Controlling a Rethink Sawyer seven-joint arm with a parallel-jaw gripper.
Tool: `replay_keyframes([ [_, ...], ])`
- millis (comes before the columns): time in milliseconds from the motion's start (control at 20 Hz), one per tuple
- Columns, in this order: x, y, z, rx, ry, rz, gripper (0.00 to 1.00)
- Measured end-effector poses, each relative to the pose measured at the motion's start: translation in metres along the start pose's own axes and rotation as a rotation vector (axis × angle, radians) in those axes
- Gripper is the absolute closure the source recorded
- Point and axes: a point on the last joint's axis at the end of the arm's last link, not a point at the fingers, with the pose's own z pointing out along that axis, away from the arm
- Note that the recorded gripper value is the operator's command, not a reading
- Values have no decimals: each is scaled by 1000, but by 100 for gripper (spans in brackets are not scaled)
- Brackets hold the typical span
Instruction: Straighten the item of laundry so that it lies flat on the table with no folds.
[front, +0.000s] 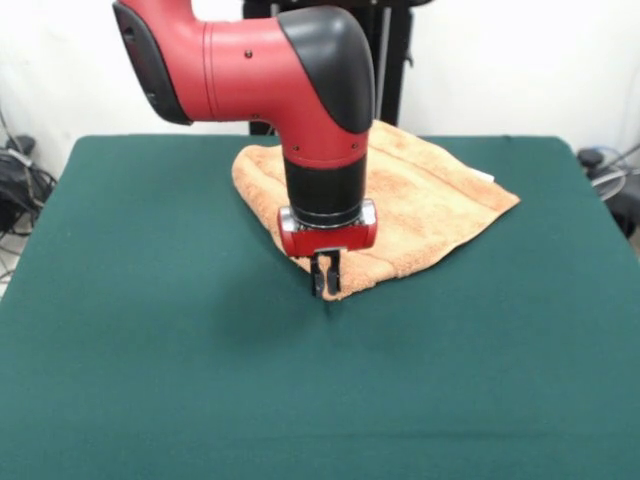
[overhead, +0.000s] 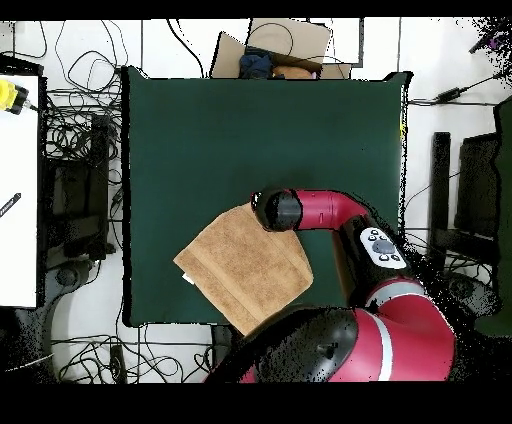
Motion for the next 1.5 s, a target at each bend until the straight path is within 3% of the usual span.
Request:
replay_keyframes([
  [450, -1, 0, 0, 2, 6, -3, 100],
  [900, -6, 1, -1, 6, 62, -10, 100],
  [1200, -14, 0, -2, 4, 178, -6, 100],
  [1500, -7, -6, 1, -10, 306, 9, 100],
])
